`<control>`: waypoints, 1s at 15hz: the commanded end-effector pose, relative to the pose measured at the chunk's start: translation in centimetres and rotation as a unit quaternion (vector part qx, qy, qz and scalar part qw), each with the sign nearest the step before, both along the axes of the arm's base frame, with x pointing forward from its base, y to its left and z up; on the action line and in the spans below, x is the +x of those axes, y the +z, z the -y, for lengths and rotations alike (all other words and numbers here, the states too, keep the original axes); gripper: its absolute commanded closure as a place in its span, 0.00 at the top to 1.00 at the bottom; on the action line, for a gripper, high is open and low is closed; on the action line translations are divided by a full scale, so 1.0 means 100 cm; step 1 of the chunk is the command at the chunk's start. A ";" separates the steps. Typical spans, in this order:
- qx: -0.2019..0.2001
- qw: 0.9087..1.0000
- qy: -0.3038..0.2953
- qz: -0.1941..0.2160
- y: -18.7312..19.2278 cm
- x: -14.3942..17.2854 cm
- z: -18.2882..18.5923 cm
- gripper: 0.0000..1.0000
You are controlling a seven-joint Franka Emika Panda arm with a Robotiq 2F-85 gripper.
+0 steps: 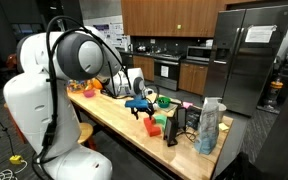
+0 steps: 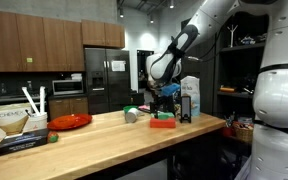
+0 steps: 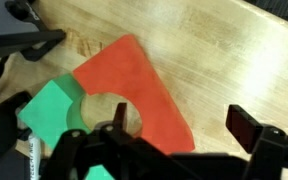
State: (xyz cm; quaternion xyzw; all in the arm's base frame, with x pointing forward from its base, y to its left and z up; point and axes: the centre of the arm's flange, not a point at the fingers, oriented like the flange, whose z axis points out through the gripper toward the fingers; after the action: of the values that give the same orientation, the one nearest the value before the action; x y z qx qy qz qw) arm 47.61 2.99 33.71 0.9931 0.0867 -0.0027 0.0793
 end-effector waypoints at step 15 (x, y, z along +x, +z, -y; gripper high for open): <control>0.165 0.985 -0.004 -0.039 -0.016 -0.028 0.009 1.00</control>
State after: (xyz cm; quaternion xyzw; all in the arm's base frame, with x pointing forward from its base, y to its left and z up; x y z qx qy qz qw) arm 45.08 2.93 32.63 0.9936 0.0782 -0.0212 -0.0784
